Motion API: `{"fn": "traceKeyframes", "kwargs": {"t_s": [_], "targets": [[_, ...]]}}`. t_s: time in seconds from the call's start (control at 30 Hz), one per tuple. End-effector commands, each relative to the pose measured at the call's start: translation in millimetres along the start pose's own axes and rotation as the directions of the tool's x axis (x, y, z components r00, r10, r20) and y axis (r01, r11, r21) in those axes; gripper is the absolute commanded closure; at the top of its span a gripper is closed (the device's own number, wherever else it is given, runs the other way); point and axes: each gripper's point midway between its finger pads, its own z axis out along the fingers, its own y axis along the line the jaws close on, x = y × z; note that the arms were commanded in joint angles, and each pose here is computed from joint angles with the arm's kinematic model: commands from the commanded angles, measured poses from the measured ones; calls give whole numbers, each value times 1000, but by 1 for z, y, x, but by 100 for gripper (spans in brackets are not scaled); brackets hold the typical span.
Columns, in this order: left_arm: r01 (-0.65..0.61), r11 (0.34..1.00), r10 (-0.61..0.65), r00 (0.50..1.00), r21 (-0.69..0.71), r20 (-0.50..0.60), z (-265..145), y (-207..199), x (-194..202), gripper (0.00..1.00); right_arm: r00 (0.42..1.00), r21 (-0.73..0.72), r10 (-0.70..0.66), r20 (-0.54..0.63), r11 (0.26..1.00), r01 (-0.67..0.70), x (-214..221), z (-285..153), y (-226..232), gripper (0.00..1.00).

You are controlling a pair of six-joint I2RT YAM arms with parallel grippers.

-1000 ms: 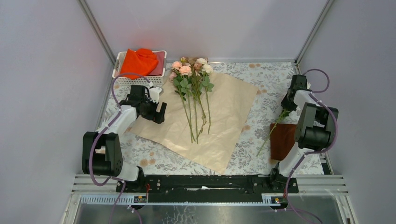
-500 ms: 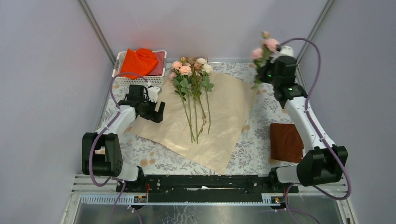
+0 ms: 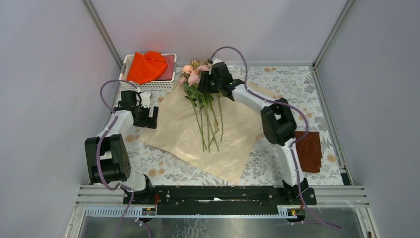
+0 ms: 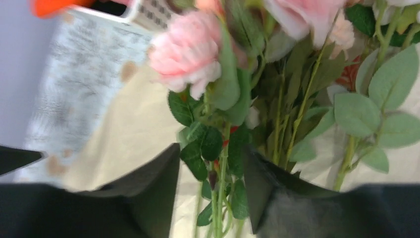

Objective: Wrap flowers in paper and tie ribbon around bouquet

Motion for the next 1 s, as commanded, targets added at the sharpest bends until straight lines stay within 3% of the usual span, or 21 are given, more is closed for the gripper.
{"fn": "traceKeyframes", "kwargs": {"t_s": [0.0, 0.1, 0.2, 0.3, 0.4, 0.47, 0.57, 0.7, 0.83, 0.97], "targets": [[18, 998, -22, 998, -54, -64, 8, 16, 14, 2, 999, 67, 4, -35, 998, -2, -18, 24, -10, 31], [6, 999, -10, 995, -47, -104, 14, 15, 28, 2, 989, 187, -90, -116, 976, 111, -14, 13, -33, 20], [2, 999, -7, 993, -39, -122, 18, 14, 34, 2, 979, 269, -167, -116, 944, 193, -25, -24, -53, 8], [-14, 1000, 12, 995, -16, -94, 15, 10, 30, 2, 970, 309, -210, -125, 920, 240, -29, -71, -69, 4], [-68, 996, 70, 997, 54, -26, 3, -3, 17, 2, 936, 232, -295, -191, 913, 335, -4, -115, -69, 6], [-155, 976, 154, 988, 152, 16, -10, -25, 11, 2, 898, 58, -390, -206, 911, 408, 19, -147, -46, 7], [-357, 884, 346, 934, 302, 90, -36, -78, 8, 5, 905, 0, -385, -180, 920, 391, 43, -181, -42, 7], [-615, 680, 620, 773, 400, 136, -52, -158, 16, 6, 964, -2, -123, -235, 992, 126, 68, -202, -49, 10], [-836, 334, 846, 469, 437, 252, -67, -238, 56, 3, 947, 86, 33, -319, 996, -6, 106, -199, -67, 13], [-919, -32, 878, 162, 392, 450, -78, -283, 105, 1, 926, 118, 107, -362, 991, -68, 132, -197, -74, 16]]}}
